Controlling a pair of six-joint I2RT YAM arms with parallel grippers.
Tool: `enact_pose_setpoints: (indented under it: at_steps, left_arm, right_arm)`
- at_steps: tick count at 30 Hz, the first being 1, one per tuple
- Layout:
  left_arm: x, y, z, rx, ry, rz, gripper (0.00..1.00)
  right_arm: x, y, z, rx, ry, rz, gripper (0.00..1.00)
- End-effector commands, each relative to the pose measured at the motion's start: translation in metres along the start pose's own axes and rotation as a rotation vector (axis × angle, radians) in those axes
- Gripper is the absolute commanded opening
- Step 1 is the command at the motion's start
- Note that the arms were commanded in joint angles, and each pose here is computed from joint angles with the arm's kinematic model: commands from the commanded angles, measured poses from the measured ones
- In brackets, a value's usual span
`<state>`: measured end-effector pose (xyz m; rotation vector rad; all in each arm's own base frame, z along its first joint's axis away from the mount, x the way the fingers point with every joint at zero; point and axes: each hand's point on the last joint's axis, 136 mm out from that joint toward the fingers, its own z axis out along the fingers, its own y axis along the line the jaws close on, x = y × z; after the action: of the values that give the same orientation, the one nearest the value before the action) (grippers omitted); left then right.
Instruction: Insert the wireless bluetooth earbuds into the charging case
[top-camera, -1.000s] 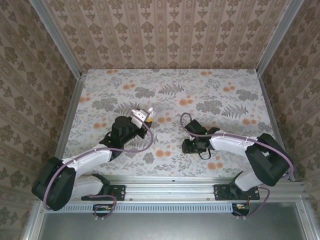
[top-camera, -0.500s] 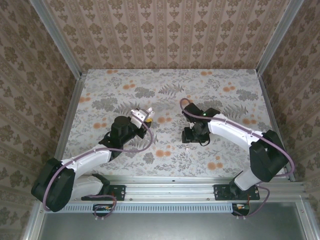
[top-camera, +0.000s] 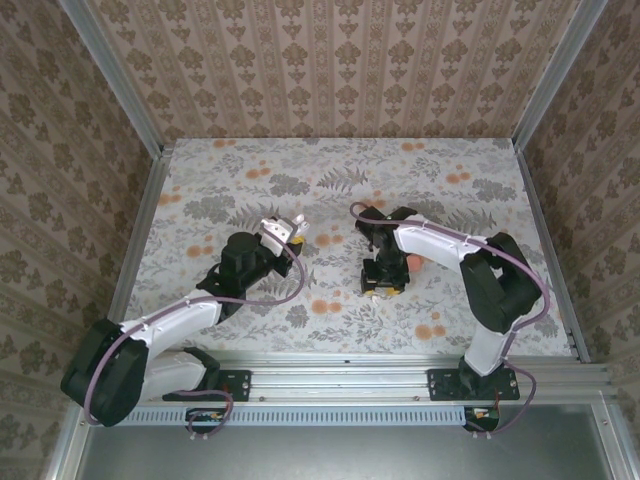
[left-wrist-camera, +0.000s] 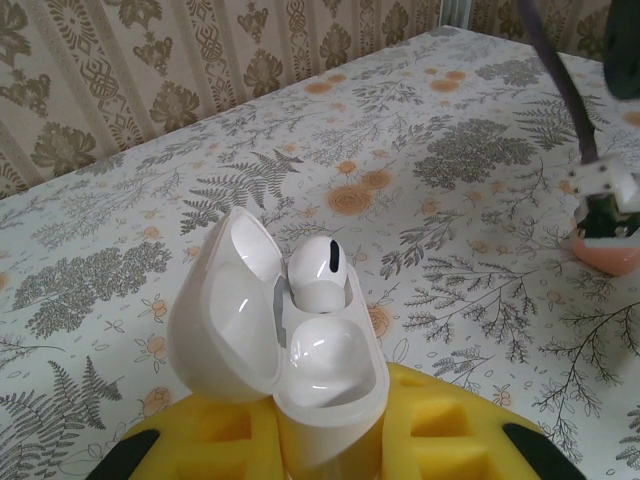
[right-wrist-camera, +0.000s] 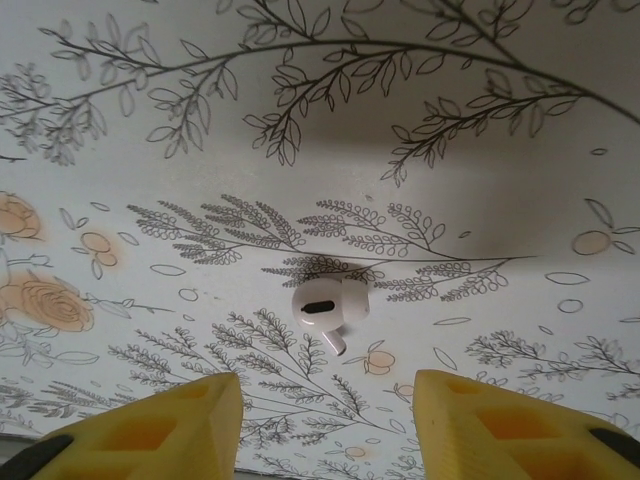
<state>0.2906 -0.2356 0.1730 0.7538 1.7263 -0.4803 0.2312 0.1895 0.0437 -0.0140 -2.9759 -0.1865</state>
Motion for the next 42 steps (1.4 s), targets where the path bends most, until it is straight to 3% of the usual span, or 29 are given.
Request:
enact_pose_setpoints:
  at_steps: [1, 29, 35, 42]
  left_arm:
    - [-0.008, 0.004, -0.004, -0.013, -0.024, 0.016, 0.03]
    - [-0.004, 0.004, -0.001, -0.007, -0.011, 0.012, 0.03]
    - [0.001, 0.003, 0.002, 0.001, 0.002, 0.009, 0.03]
    - [0.012, -0.006, 0.012, 0.054, -0.015, -0.018, 0.03]
  right_arm:
    - [-0.001, 0.004, 0.005, -0.013, 0.033, -0.001, 0.50]
    - [-0.004, -0.004, 0.035, 0.023, 0.057, -0.004, 0.29]
    - [-0.007, -0.005, 0.028, 0.021, 0.006, 0.002, 0.26]
    - [-0.018, 0.000, 0.007, -0.059, -0.170, 0.049, 0.24]
